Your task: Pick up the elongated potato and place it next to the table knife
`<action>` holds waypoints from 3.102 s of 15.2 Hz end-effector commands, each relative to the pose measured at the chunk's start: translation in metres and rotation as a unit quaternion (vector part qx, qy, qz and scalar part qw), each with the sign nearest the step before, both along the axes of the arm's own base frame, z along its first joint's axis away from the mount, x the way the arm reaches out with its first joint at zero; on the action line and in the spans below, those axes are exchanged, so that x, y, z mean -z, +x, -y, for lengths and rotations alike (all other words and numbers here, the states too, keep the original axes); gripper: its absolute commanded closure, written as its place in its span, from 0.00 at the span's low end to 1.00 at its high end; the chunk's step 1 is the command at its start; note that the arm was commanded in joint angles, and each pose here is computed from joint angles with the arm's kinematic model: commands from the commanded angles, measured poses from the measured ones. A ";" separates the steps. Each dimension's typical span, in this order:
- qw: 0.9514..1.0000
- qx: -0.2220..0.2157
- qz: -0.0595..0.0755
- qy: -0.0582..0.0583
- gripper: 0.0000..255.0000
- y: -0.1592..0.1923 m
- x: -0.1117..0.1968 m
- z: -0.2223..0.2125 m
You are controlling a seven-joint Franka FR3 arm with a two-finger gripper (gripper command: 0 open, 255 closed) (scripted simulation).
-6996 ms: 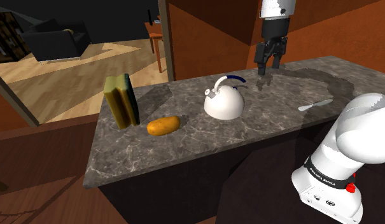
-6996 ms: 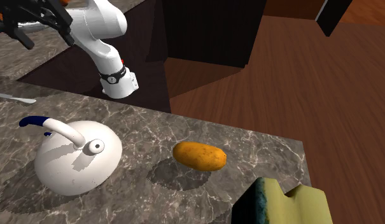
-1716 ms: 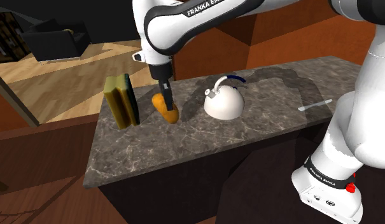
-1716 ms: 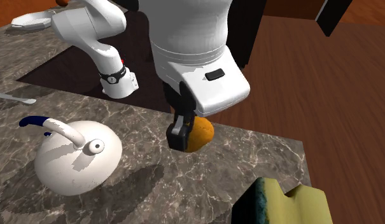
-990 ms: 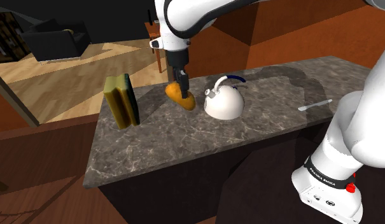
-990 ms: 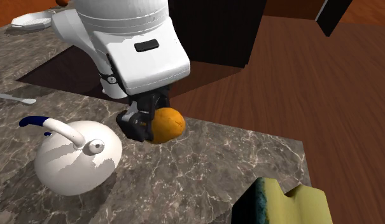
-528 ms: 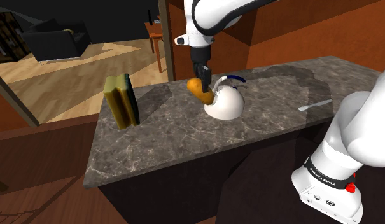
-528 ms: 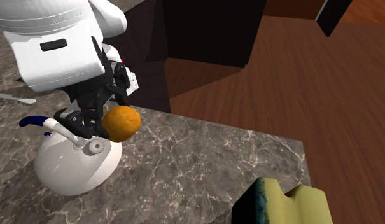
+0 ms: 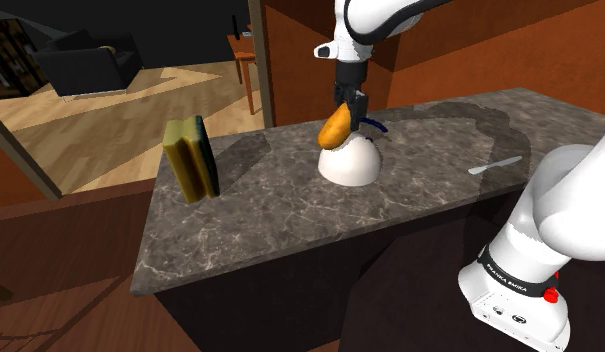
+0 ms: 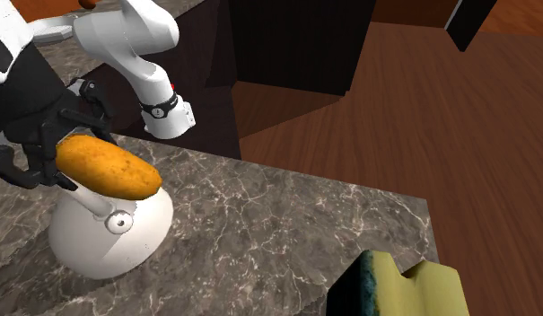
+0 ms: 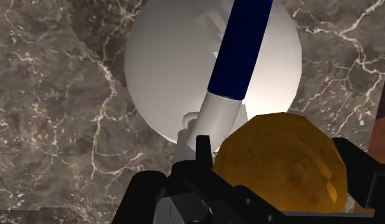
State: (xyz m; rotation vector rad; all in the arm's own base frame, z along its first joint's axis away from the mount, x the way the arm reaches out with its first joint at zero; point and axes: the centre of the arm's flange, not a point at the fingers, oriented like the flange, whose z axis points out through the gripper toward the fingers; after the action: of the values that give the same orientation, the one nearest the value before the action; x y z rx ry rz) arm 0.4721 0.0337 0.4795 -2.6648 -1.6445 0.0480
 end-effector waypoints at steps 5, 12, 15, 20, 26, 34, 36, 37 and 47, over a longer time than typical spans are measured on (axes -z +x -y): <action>1.000 0.003 -0.018 -0.004 1.00 -0.020 0.008 0.082; 1.000 0.003 -0.018 -0.004 1.00 -0.043 0.008 0.172; 1.000 0.003 -0.018 -0.004 1.00 -0.053 0.008 0.210; 1.000 0.003 -0.018 -0.004 1.00 -0.069 0.008 0.274; 1.000 0.003 -0.018 -0.004 1.00 -0.089 0.008 0.351; 1.000 0.003 -0.018 -0.004 1.00 -0.115 0.007 0.453; 1.000 0.003 -0.018 -0.004 1.00 -0.121 0.007 0.479; 1.000 0.003 -0.018 -0.004 1.00 -0.125 0.007 0.492; 1.000 0.003 -0.018 -0.004 1.00 -0.136 0.044 0.537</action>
State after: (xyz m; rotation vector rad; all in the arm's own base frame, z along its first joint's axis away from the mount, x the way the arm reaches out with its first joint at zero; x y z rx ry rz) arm 0.3368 -0.5023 0.4414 -2.6579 -1.6293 0.1011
